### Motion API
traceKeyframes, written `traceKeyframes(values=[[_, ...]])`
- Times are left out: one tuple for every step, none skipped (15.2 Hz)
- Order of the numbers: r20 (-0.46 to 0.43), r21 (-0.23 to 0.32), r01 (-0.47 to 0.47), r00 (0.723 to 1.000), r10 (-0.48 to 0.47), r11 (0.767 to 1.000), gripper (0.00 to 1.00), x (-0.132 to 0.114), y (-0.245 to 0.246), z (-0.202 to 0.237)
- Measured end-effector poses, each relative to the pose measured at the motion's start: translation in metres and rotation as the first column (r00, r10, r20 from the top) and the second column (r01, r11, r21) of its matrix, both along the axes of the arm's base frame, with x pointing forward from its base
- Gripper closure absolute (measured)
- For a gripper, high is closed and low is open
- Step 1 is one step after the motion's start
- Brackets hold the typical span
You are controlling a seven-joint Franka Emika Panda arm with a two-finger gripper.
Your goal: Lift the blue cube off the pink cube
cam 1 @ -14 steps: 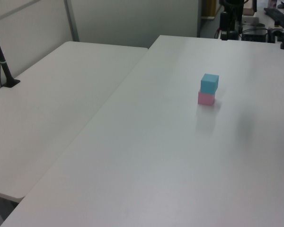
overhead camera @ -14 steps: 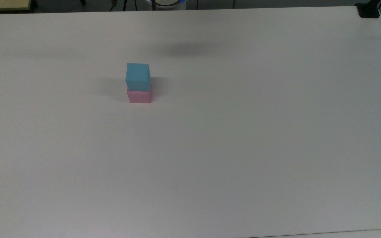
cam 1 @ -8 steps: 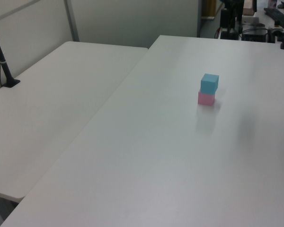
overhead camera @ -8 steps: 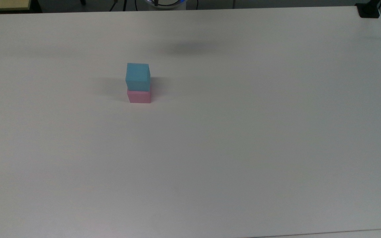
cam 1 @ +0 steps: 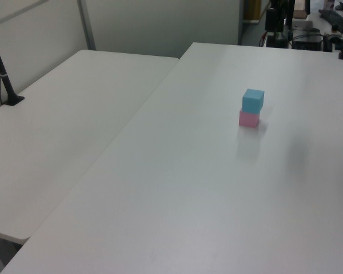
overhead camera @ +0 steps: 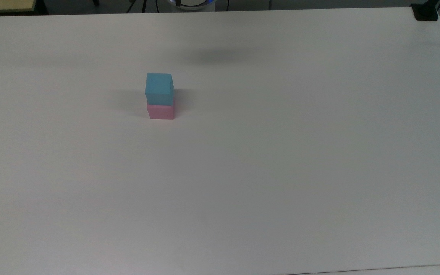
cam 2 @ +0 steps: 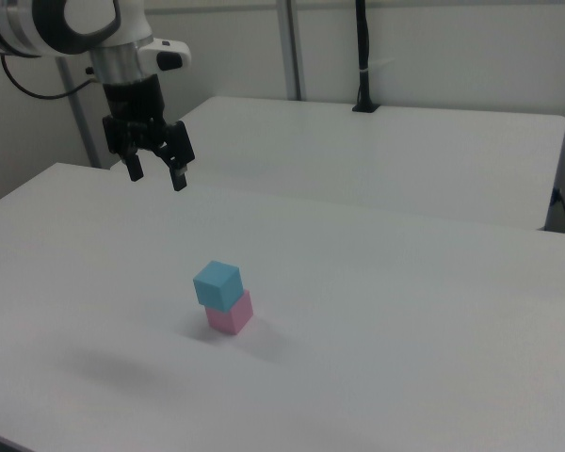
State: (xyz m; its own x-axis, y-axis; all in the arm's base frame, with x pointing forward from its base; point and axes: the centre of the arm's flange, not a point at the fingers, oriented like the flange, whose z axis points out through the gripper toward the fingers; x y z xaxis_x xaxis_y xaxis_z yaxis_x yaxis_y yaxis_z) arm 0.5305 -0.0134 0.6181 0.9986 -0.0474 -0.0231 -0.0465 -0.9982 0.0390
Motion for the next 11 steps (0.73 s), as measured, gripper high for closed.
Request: traceKeyframes(values=[[-0.002, 0.0, 0.0, 1.0, 0.0, 1.0, 0.0, 0.002, 0.0, -0.001], [-0.001, -0.001, 0.0, 1.0, 0.0, 1.0, 0.0, 0.005, 0.0, -0.002], [0.005, -0.001, 0.0, 1.0, 0.0, 1.0, 0.0, 0.008, 0.0, -0.003], [0.013, -0.002, 0.001, 1.0, -0.001, 1.0, 0.0, 0.01, -0.001, -0.002], [0.018, -0.002, 0.002, 1.0, -0.002, 1.0, 0.0, 0.012, -0.001, -0.002], [0.021, -0.002, 0.004, 1.0, -0.003, 1.0, 0.0, 0.013, -0.002, -0.001], [0.023, -0.002, 0.004, 1.0, -0.004, 1.0, 0.0, 0.014, -0.002, -0.001], [0.028, -0.003, 0.004, 1.0, -0.004, 1.0, 0.0, 0.015, -0.002, -0.002], [0.038, -0.003, 0.004, 0.999, -0.003, 1.0, 0.0, 0.019, -0.002, -0.004], [0.043, -0.003, 0.003, 0.999, -0.003, 1.0, 0.0, 0.021, -0.002, -0.006], [0.048, -0.004, 0.003, 0.999, -0.003, 1.0, 0.0, 0.024, -0.002, -0.008]])
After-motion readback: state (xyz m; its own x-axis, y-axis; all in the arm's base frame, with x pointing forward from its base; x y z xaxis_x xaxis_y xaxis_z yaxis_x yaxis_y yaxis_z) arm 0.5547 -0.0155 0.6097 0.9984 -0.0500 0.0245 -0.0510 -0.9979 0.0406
